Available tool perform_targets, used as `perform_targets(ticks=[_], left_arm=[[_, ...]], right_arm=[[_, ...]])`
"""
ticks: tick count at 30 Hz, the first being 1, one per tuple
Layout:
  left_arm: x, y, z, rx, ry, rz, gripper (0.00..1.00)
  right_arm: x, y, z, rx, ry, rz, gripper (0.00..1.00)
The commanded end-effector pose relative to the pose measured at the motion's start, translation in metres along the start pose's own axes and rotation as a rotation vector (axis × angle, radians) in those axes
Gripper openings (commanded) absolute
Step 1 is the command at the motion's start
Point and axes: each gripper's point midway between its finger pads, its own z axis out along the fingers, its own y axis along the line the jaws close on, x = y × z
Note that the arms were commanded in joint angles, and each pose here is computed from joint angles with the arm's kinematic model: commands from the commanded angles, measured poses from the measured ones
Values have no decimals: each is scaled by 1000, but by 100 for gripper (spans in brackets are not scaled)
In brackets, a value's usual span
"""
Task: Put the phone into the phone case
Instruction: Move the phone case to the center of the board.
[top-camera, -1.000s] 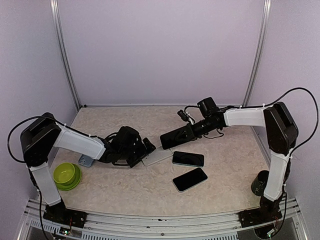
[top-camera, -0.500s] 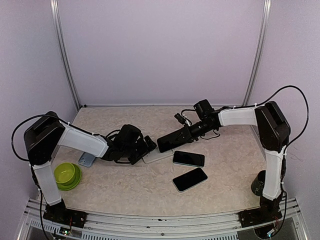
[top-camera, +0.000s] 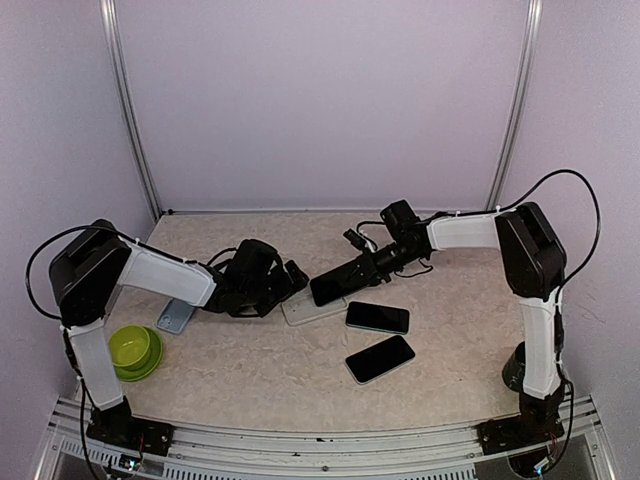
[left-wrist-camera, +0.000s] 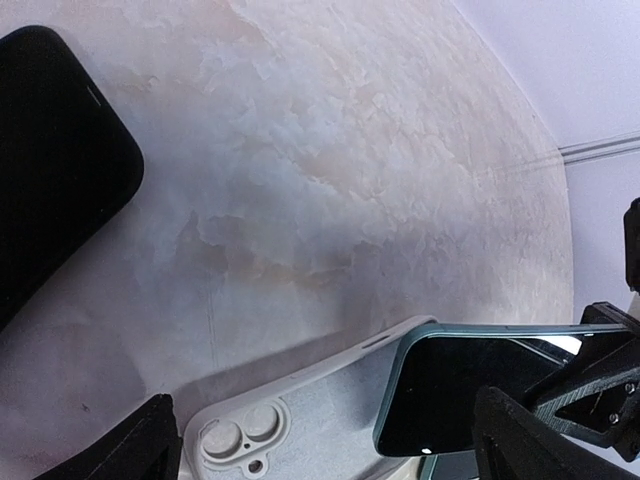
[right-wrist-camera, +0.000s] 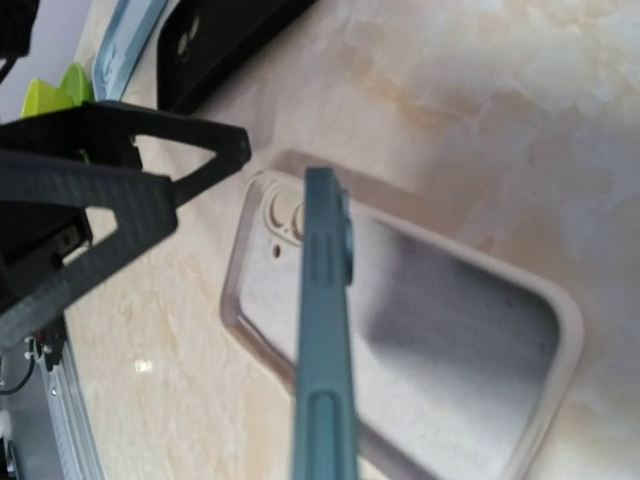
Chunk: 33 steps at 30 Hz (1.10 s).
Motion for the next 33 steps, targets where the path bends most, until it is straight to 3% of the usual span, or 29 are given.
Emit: perform_targets(ticks=[1, 33], left_arm=[[-7, -8, 8, 37, -5, 28, 99], [-1, -7, -8, 50, -45, 63, 99]], right_arm=[[-10, 5, -3, -34, -5, 4, 0], [-6, 4, 8, -112, 18, 60, 0]])
